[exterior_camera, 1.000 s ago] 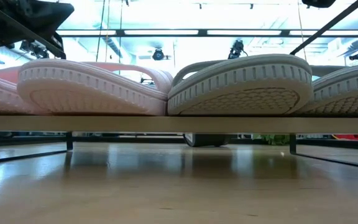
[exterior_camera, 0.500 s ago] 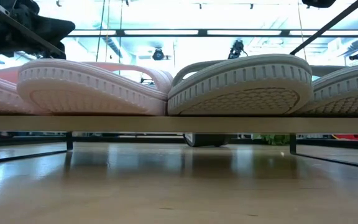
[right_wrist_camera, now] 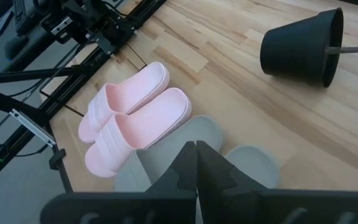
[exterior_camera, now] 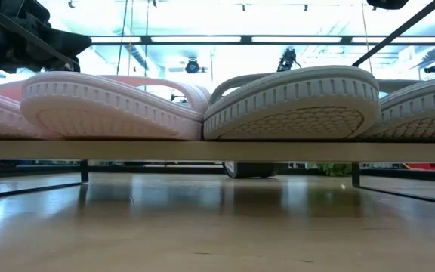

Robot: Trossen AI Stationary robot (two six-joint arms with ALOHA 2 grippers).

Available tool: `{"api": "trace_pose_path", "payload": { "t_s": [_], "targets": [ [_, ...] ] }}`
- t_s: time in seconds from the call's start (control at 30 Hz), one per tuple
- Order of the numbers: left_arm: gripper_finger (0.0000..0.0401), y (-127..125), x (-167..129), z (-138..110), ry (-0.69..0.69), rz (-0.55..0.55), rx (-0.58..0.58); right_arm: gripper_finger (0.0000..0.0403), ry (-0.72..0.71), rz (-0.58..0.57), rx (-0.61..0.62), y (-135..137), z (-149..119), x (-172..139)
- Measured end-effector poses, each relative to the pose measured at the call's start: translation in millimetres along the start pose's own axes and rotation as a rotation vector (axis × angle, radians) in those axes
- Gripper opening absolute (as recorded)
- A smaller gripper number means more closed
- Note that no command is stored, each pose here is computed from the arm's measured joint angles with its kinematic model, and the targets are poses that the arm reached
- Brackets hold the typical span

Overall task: Pick and place slides into the shelf
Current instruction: Return to Home Position

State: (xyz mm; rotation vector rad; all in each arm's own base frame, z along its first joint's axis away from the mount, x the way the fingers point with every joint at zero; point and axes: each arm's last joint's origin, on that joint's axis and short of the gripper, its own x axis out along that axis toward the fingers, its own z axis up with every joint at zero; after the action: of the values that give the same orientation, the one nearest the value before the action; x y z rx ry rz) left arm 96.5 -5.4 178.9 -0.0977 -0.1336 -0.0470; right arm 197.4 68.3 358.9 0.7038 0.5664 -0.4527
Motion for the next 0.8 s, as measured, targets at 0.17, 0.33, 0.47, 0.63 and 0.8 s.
{"api": "trace_pose_path", "payload": {
  "t_s": [0.17,0.33,0.47,0.63,0.8],
  "targets": [
    [0.0010,0.1,0.0,-1.4,0.014,0.001,0.000,0.0000,0.000,-0.001,-0.004,-0.1,0.0,0.0],
    [0.0004,0.1,0.0,-1.5,0.016,0.001,-0.001,0.0000,0.001,-0.001,-0.011,-0.1,-0.1,0.0],
    [0.0010,0.3,-0.1,-3.7,0.039,0.004,-0.006,0.0000,0.001,-0.002,-0.020,-0.2,-0.1,0.0],
    [0.0034,0.4,-0.1,-5.1,0.053,0.006,-0.080,0.0000,0.004,-0.008,-0.062,-0.8,-0.4,0.0],
    [0.0044,0.4,-0.1,-5.0,0.052,0.007,-0.098,0.0000,0.002,-0.003,-0.118,-1.5,-0.2,-2.2]
  ]
}}
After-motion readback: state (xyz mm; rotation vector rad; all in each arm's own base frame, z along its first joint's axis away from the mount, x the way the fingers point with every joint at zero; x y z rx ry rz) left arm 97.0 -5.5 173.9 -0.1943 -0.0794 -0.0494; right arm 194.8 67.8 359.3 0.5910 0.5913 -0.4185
